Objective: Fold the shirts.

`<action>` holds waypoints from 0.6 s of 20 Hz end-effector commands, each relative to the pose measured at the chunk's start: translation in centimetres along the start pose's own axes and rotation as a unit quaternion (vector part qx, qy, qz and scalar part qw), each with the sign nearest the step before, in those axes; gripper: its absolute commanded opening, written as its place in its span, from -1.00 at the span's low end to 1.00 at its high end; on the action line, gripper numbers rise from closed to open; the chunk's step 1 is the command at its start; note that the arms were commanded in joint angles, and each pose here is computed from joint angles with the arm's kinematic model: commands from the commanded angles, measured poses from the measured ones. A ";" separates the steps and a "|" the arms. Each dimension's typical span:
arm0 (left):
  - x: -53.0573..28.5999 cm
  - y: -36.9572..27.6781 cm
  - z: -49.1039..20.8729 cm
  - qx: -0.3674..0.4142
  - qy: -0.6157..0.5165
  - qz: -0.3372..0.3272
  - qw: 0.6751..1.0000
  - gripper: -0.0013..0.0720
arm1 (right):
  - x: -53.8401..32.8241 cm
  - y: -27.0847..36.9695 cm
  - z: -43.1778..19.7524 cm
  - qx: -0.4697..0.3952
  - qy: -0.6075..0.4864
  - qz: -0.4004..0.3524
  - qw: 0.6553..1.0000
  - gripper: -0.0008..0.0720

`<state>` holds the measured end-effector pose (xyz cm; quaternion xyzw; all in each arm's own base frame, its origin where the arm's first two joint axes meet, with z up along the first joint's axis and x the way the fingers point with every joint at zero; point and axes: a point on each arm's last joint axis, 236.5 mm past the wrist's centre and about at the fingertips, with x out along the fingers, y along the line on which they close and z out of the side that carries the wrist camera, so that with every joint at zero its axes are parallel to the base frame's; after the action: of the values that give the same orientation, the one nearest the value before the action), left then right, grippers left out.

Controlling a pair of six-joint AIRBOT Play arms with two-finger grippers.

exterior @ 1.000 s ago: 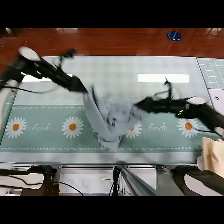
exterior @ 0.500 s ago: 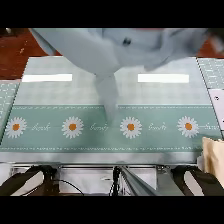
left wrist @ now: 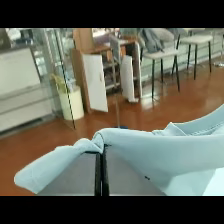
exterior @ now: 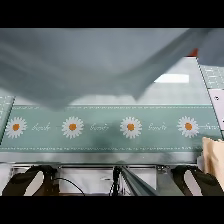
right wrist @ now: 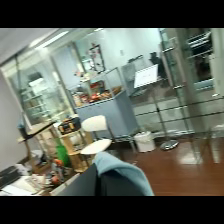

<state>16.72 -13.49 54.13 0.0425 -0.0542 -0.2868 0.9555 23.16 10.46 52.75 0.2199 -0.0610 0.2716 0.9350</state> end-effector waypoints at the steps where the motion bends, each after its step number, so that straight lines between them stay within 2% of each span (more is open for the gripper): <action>1: -0.9 -1.4 -3.1 -0.037 0.066 -0.013 0.997 -0.91 | -1.7 -0.8 0.4 -0.037 0.018 -0.070 0.997 -0.90; 4: 0.2 -1.1 -7.3 -0.096 0.135 -0.031 0.986 -0.91 | -0.7 -4.2 -2.2 -0.029 0.079 -0.106 0.991 -0.90; 6: 2.1 -1.4 -10.3 -0.145 0.165 -0.074 0.973 -0.91 | 1.8 -7.3 -5.0 0.013 0.138 -0.102 0.985 -0.90; 8: 4.5 0.2 -15.2 -0.186 0.207 -0.084 0.957 -0.91 | 5.0 -10.6 -8.3 0.029 0.192 -0.095 0.976 -0.91; 10: 7.2 2.2 -21.2 -0.223 0.245 -0.086 0.939 -0.91 | 9.1 -14.2 -14.4 0.036 0.273 -0.098 0.956 -0.91; 12: 10.0 3.6 -29.3 -0.284 0.296 -0.084 0.908 -0.91 | 12.8 -17.7 -20.9 0.016 0.338 -0.110 0.934 -0.90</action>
<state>26.51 -14.41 34.92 -0.0985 0.2468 -0.3452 0.9001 37.46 10.12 38.46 0.1873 0.2011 0.2298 0.9336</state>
